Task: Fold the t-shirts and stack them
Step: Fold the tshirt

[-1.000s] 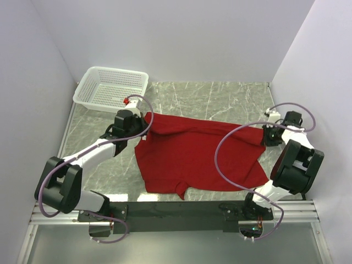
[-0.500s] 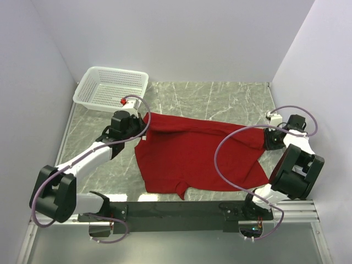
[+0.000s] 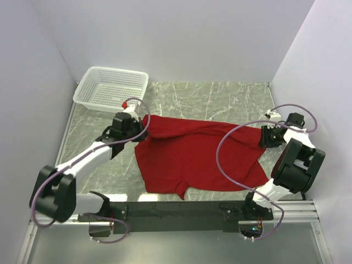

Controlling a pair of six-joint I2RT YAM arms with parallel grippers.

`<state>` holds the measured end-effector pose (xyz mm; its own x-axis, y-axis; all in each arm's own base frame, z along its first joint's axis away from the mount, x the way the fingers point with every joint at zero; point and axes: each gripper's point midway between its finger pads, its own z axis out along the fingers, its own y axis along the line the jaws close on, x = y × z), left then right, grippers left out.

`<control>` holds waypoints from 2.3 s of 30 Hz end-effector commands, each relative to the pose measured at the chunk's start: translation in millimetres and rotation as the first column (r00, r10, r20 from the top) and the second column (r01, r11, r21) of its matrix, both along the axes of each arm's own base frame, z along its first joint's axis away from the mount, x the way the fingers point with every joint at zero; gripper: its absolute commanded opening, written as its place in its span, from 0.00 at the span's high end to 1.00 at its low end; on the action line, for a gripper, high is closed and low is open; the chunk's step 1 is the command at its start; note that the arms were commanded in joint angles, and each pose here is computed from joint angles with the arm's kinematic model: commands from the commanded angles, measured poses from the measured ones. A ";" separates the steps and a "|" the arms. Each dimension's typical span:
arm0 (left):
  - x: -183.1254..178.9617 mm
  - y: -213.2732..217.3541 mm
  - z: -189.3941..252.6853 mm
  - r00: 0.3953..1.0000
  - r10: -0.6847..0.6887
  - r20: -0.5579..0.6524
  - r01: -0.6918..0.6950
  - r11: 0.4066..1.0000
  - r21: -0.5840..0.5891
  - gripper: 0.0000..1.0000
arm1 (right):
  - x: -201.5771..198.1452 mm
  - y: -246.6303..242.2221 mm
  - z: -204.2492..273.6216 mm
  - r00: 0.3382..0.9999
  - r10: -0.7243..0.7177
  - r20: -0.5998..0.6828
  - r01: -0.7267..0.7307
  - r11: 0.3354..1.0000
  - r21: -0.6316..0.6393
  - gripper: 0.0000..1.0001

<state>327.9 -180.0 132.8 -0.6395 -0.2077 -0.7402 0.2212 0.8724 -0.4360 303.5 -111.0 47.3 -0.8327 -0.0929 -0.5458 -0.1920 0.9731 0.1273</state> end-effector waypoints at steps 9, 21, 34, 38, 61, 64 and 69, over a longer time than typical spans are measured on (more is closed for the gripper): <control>8.0 30.8 -2.9 0.984 0.172 -0.045 -0.167 0.981 0.101 0.39 | 21.4 12.5 14.7 1.000 -0.001 0.017 0.000 0.998 0.065 0.60; 6.2 25.1 6.7 0.989 0.146 -0.028 -0.146 0.989 -0.004 0.26 | 48.2 26.5 14.6 0.994 -0.095 -0.055 0.102 0.983 0.152 0.60; 8.1 21.1 2.7 0.993 0.116 -0.019 -0.116 0.993 -0.005 0.27 | 42.7 -1.0 6.3 0.977 -0.190 -0.092 0.194 0.981 0.025 0.72; 9.4 16.5 -3.6 0.995 0.096 -0.041 -0.096 0.995 -0.002 0.31 | 33.8 -3.1 6.4 0.976 -0.198 -0.090 0.199 0.980 0.009 0.95; 59.2 -49.7 -18.2 0.978 -0.177 -0.114 0.182 0.983 0.035 0.38 | -1.7 -11.5 -16.8 0.990 -0.111 -0.085 0.110 0.994 -0.019 0.98; 62.8 -75.9 -27.1 0.954 -0.269 -0.131 0.276 0.960 0.040 0.37 | -0.9 -9.4 -17.1 0.990 -0.108 -0.087 0.108 0.994 -0.007 0.98; 80.9 -94.1 -52.6 0.939 -0.295 -0.176 0.312 0.946 0.083 0.37 | -0.8 -9.6 -16.0 0.991 -0.111 -0.080 0.111 0.994 -0.002 0.98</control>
<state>402.0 -260.4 78.6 -0.7840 0.0260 -0.6203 0.3526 0.8410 -0.4104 296.6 -119.3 29.2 -0.8923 0.0090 -0.4513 -0.0613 0.9881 0.1409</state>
